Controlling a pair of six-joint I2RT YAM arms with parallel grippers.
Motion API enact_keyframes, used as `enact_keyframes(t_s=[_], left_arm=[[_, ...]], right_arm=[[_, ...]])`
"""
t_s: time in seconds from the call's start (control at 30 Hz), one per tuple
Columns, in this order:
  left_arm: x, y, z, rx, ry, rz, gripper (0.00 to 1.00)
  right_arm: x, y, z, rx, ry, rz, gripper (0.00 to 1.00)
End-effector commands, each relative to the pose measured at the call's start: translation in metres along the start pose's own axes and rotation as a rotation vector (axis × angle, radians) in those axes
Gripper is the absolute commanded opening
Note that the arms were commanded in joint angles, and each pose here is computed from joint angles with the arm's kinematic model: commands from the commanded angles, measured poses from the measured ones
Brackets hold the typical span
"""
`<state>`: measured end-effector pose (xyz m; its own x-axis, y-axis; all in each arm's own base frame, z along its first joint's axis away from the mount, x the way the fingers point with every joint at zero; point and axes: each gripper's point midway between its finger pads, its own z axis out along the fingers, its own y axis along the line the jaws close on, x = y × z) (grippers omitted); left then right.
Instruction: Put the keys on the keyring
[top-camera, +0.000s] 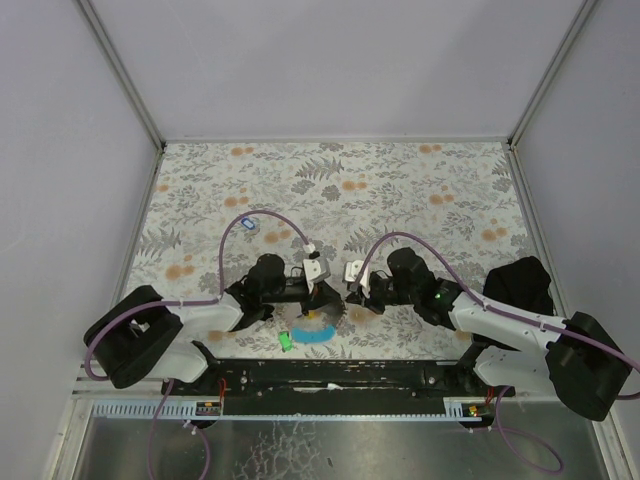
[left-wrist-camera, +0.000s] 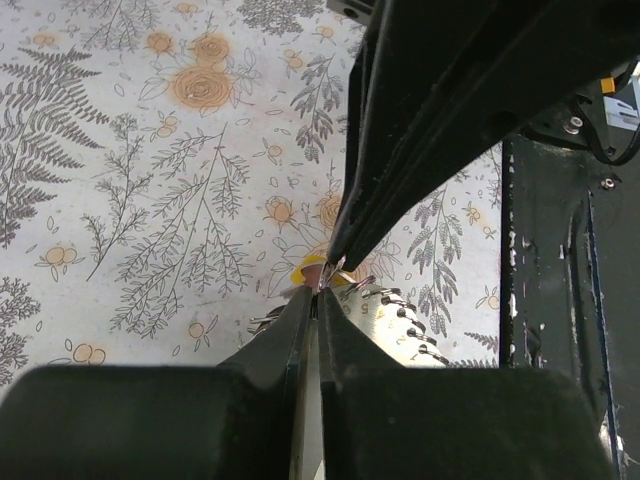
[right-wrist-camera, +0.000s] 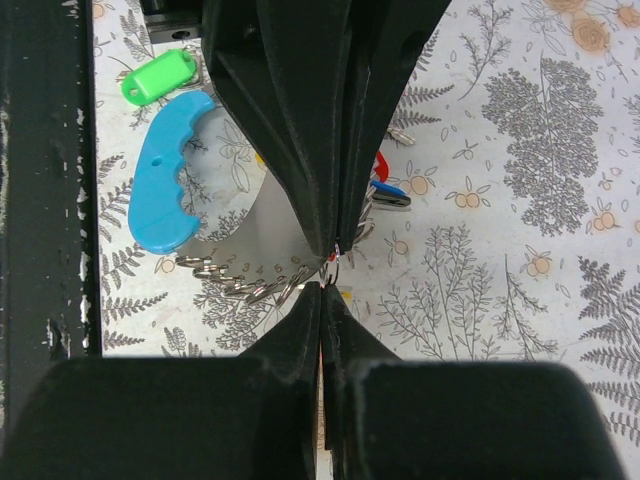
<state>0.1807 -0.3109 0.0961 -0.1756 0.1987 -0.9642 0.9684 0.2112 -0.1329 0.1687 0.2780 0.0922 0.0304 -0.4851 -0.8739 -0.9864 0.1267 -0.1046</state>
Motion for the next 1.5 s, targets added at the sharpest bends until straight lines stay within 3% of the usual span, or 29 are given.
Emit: enact_keyframes(t_s=[0.0,0.63,1.07,1.47], left_arm=[[-0.02,0.016,0.008,-0.073,-0.031,-0.025,0.0],[-0.021,0.033,0.003,-0.17,-0.023,-0.15,0.0],[-0.045,0.039,-0.011,-0.249,-0.199,-0.252,0.0],[-0.066,0.057,-0.023,-0.359,-0.406,-0.349,0.0]], right_arm=[[-0.025,-0.001,0.0,-0.01,-0.039,-0.046,0.0],[-0.015,-0.003,0.003,0.014,0.033,-0.057,0.0],[-0.025,0.001,0.006,0.004,-0.036,-0.008,0.0],[-0.032,-0.024,0.003,0.139,-0.038,-0.004,0.0]])
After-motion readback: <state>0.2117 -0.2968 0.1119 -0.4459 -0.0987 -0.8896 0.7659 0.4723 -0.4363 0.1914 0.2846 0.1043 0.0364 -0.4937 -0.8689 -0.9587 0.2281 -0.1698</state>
